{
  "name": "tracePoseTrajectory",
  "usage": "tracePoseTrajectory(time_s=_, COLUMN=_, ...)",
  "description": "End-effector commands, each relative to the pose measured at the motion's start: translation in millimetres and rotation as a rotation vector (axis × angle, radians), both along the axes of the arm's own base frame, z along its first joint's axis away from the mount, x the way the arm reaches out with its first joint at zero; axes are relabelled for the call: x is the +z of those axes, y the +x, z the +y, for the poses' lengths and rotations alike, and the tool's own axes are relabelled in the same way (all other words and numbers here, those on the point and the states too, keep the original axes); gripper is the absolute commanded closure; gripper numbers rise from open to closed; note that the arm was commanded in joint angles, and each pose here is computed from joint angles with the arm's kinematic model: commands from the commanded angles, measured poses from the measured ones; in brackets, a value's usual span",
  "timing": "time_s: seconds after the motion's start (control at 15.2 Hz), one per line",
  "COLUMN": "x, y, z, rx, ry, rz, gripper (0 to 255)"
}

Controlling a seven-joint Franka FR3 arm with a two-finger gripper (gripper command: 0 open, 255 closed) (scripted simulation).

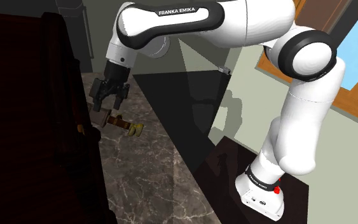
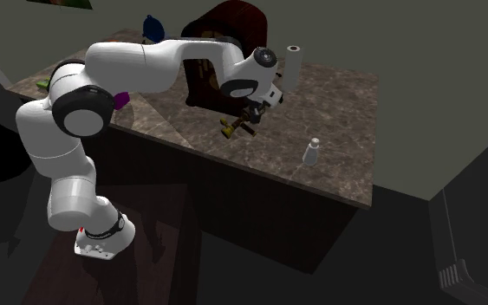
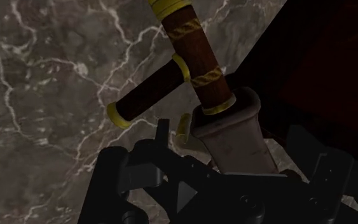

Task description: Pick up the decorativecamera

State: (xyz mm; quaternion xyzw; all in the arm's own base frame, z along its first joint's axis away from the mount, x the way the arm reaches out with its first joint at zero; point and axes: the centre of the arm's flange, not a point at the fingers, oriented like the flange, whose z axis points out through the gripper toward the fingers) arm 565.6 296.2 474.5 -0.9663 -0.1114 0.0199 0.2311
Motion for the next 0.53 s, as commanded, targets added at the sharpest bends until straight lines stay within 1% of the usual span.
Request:
tracePoseTrajectory(time_s=0.0, x=-7.7, y=0.2, z=-1.1, rx=0.0, ry=0.0, rz=0.0, gripper=0)
tracePoseTrajectory(time_s=0.07, x=-7.7, y=0.2, z=-1.1, rx=0.0, ry=0.0, rz=0.0, gripper=0)
tracePoseTrajectory(time_s=0.13, x=-7.6, y=0.3, z=-1.7, rx=0.0, ry=0.0, rz=-0.001, gripper=255)
tracePoseTrajectory(time_s=0.46, x=-7.7, y=0.4, z=-1.7, rx=0.0, ry=0.0, rz=-0.001, gripper=255)
